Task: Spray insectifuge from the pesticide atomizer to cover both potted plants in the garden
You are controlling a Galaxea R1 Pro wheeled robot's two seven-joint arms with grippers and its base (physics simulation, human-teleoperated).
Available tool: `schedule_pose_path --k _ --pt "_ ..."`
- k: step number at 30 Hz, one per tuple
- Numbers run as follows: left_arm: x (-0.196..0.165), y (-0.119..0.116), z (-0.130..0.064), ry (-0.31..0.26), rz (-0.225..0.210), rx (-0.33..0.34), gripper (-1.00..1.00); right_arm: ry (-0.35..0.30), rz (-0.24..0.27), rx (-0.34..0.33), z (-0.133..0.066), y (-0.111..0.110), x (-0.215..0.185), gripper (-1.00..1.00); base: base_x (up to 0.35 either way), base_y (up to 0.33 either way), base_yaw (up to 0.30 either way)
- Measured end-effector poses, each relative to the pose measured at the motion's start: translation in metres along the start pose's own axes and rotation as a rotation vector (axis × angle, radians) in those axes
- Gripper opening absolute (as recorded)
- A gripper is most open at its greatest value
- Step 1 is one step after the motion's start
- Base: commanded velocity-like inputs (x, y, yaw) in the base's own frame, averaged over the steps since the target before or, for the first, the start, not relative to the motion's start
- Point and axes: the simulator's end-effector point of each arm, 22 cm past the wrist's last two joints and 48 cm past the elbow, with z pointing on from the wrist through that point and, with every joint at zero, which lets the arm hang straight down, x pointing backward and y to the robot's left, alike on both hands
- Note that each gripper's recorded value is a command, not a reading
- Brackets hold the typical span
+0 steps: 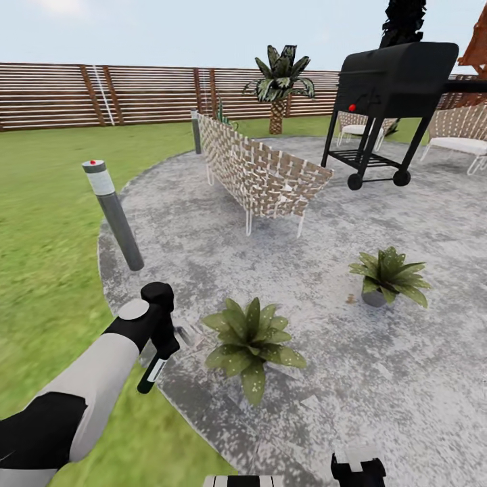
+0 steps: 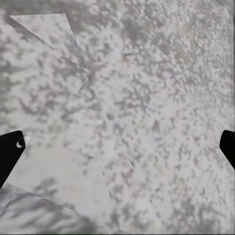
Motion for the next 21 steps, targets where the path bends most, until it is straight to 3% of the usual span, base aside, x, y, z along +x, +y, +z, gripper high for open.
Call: schedule_pose_path --k 8,21 --pt "0.000 -0.002 0.001 0.002 -0.002 0.008 -1.00 -0.002 0.002 -0.002 -0.001 0.002 -0.001 1.00 0.140 0.299 -0.058" --pt "-0.016 -0.020 -0.004 -0.003 0.048 -0.002 -1.00 -0.011 0.005 0.003 -0.001 -0.001 -0.005 1.00 0.274 0.212 -0.240"
